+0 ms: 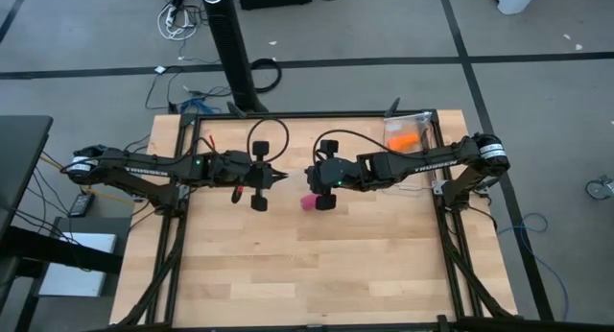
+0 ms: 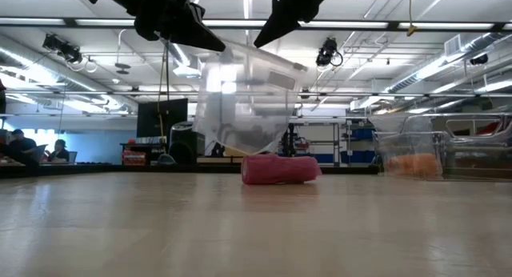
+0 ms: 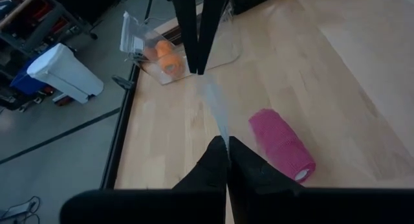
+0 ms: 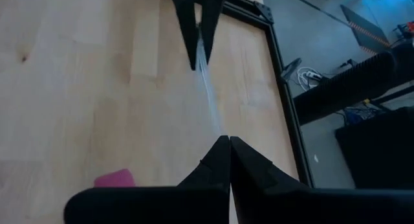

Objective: Roll bandage
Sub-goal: Open the transparent zip bag

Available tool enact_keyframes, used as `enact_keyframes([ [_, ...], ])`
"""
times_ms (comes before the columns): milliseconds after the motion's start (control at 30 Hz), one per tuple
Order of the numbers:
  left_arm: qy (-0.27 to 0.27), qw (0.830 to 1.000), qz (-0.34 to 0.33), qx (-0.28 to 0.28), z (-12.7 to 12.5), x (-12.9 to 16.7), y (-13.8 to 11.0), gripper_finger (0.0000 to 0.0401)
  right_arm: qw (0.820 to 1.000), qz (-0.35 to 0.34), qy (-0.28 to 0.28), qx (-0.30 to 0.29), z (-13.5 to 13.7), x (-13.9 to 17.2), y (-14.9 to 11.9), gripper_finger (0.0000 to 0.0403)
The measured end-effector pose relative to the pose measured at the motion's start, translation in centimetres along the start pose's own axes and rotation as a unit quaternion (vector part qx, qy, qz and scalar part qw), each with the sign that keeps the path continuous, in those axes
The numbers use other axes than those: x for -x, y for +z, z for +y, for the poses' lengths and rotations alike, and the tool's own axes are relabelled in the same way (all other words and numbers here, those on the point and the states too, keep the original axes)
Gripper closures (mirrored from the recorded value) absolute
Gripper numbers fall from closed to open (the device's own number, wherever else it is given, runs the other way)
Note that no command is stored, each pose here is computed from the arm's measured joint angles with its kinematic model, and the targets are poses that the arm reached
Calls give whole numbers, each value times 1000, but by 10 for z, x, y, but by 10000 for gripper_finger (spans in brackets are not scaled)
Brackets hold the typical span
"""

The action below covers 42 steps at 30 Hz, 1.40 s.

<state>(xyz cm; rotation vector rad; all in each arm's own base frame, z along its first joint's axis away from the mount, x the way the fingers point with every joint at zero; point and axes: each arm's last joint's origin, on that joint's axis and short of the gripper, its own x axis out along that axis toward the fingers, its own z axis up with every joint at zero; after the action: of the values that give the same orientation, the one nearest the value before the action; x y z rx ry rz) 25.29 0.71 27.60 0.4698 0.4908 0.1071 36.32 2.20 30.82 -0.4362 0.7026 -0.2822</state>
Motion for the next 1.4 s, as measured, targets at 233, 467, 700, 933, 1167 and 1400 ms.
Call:
enact_keyframes([
  [233, 0, 1000, 0, 5, 0, 0, 0, 398, 1000, 0, -5, 9, 2, 1, 1, 403],
  [467, 5, 1000, 0, 25, 0, 0, 0, 398, 1000, -2, 3, 10, 4, 2, 1, 403],
  [700, 11, 998, -4, 59, 1, 0, 1, 398, 1000, 0, 7, 10, 6, 1, 0, 403],
  [933, 12, 997, -7, 77, 1, 0, 2, 398, 999, -1, -25, 20, 12, 4, 3, 403],
  [1167, 12, 997, -7, 81, 1, 0, 2, 398, 999, -20, -32, 20, 17, 8, 8, 403],
  [1400, 12, 996, -9, 92, 2, 0, 2, 398, 999, -1, -28, 17, 14, 5, 4, 403],
])
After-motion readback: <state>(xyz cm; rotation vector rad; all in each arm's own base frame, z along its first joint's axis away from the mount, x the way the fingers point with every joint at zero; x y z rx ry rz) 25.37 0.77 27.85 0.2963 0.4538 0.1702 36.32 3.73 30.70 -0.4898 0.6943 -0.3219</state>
